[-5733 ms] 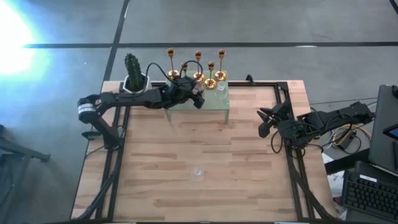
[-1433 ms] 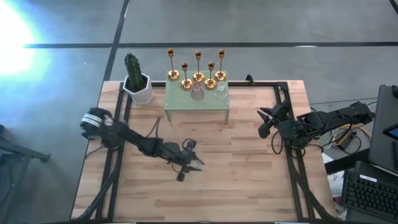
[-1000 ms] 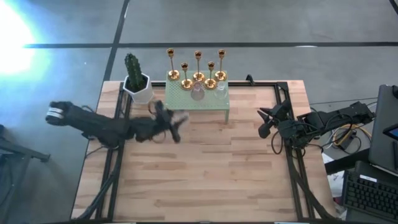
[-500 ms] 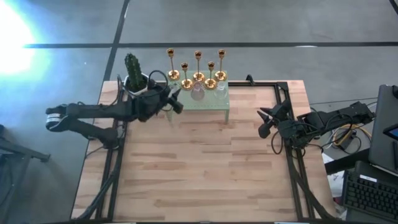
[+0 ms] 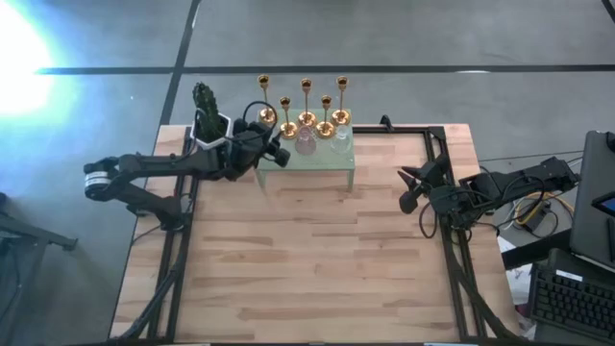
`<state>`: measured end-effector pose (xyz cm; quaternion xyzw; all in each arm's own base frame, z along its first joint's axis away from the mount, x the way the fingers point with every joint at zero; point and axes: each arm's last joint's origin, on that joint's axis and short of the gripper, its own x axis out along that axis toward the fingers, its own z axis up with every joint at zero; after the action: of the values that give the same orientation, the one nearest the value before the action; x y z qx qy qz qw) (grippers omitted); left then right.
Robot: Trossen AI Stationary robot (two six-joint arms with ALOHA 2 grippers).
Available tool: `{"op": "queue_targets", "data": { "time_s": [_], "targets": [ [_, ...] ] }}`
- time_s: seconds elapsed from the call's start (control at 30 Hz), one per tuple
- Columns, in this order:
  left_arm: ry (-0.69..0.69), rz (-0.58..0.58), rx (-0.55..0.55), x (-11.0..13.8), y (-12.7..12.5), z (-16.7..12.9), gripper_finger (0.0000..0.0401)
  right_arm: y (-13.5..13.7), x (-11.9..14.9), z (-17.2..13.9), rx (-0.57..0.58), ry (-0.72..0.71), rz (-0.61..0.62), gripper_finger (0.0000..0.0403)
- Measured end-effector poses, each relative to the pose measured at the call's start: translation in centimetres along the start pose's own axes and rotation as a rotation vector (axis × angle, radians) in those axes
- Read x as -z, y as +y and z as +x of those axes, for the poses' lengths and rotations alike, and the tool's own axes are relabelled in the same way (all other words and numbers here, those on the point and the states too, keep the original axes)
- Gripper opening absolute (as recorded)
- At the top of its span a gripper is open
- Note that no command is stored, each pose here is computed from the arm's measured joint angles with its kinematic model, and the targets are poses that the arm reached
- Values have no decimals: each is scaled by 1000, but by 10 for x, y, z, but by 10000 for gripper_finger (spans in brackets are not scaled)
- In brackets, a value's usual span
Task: Pick & Place candle stick holders
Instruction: Put the transparent candle holder on the shelf
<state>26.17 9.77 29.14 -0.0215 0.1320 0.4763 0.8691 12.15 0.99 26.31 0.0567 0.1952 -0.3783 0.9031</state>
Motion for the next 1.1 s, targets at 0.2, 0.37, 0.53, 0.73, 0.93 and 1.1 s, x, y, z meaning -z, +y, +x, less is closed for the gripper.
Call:
{"op": "queue_targets", "data": {
  "time_s": [0.2,0.37,0.53,0.73,0.93,1.1],
  "targets": [
    [6,-3,-19,1,3,4,128,0,0,0,0,0,0,82],
    [34,-8,-46,10,7,11,128,0,0,0,0,0,0,89],
    [57,-25,-57,20,11,14,128,0,0,0,0,0,0,90],
    [33,-63,-12,24,14,17,128,0,0,0,0,0,0,78],
    [37,-96,-26,27,20,20,128,0,0,0,0,0,0,68],
    [40,-98,-31,28,22,21,128,0,0,0,0,0,0,73]
  ]
}}
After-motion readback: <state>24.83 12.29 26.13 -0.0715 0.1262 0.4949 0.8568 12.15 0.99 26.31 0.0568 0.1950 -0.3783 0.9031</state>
